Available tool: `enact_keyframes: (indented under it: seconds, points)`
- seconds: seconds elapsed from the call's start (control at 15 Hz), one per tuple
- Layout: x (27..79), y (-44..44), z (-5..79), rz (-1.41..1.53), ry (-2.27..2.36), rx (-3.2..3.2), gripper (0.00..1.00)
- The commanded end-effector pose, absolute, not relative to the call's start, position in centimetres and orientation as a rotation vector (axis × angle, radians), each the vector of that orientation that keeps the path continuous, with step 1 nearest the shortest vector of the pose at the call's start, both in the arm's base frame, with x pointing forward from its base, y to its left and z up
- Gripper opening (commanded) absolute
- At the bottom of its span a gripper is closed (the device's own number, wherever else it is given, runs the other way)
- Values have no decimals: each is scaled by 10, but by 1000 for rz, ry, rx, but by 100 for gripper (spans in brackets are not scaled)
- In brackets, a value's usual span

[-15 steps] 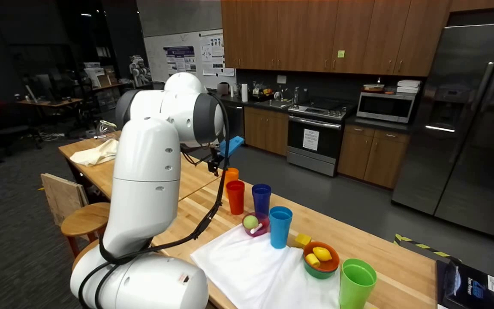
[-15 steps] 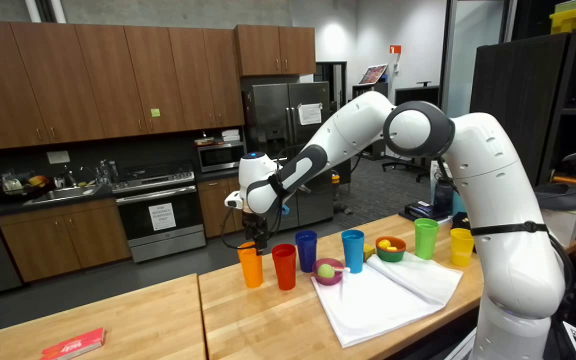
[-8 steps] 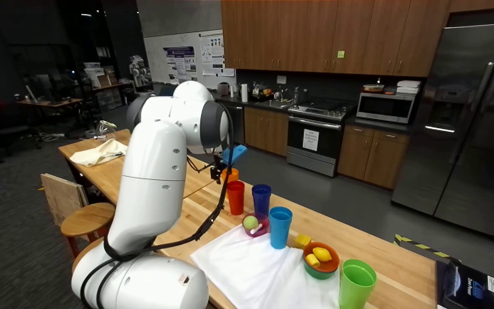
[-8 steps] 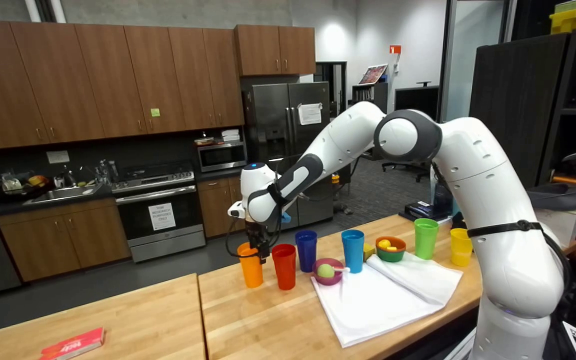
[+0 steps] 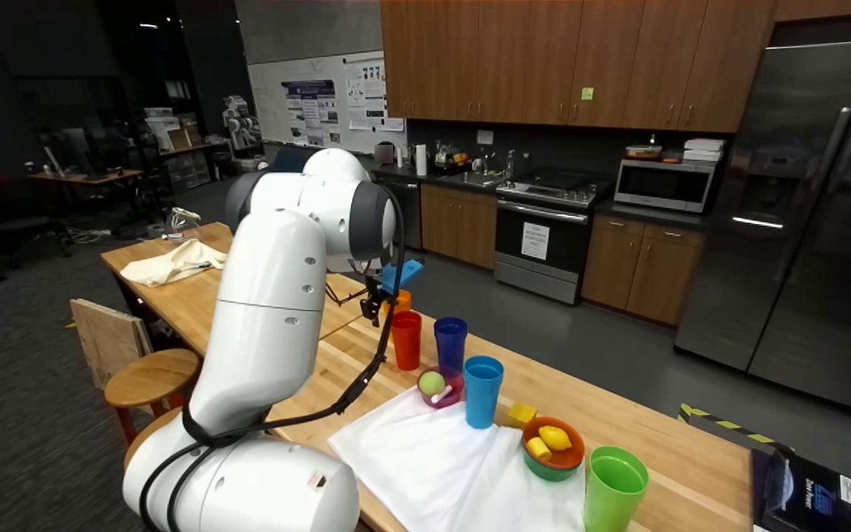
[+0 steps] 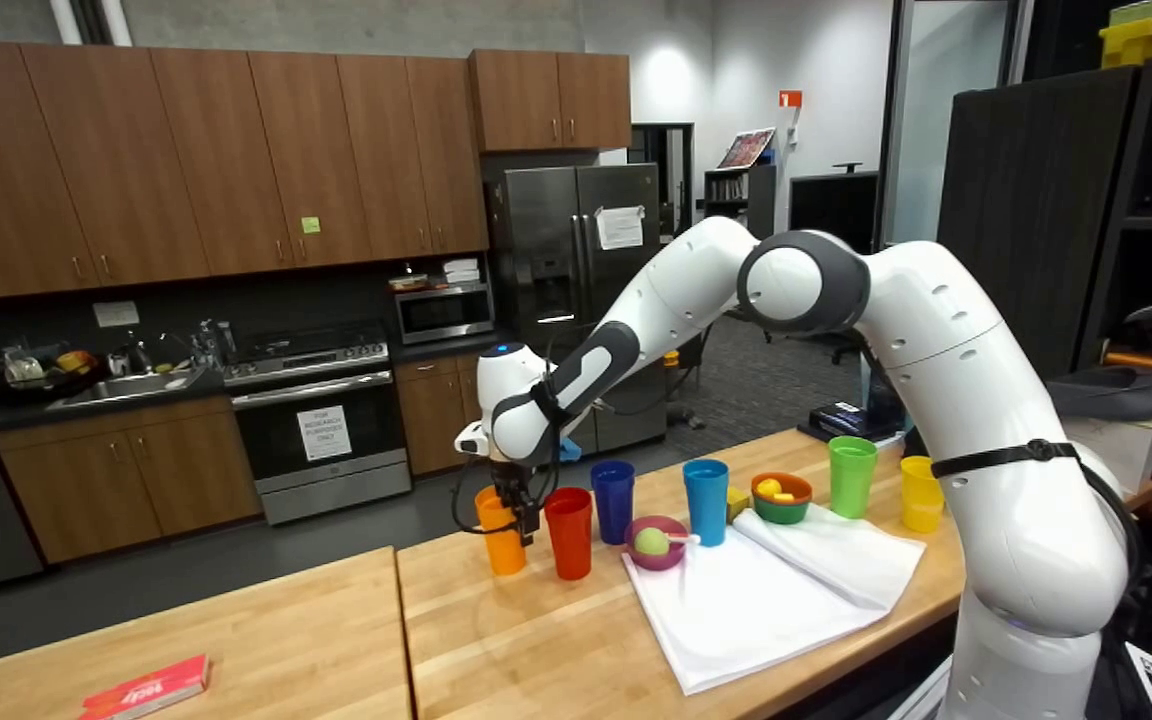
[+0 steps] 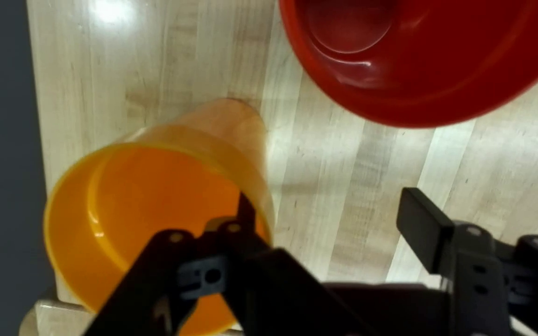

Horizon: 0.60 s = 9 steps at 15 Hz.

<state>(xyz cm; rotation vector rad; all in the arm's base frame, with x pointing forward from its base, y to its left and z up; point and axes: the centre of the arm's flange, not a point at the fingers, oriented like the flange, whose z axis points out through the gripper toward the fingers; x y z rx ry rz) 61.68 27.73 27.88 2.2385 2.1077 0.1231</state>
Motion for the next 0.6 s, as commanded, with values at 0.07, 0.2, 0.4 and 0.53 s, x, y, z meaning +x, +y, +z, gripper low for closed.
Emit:
enact_keyframes:
  seconds: [0.07,0.2,0.4,0.53]
  points:
    - [612,282,288,23,2116,2266,38]
    - [604,284,295,-11,2135,2274,22]
    - [587,290,312,-39,2122,2254,1]
    - [576,290,332,-10,2093,2264,0]
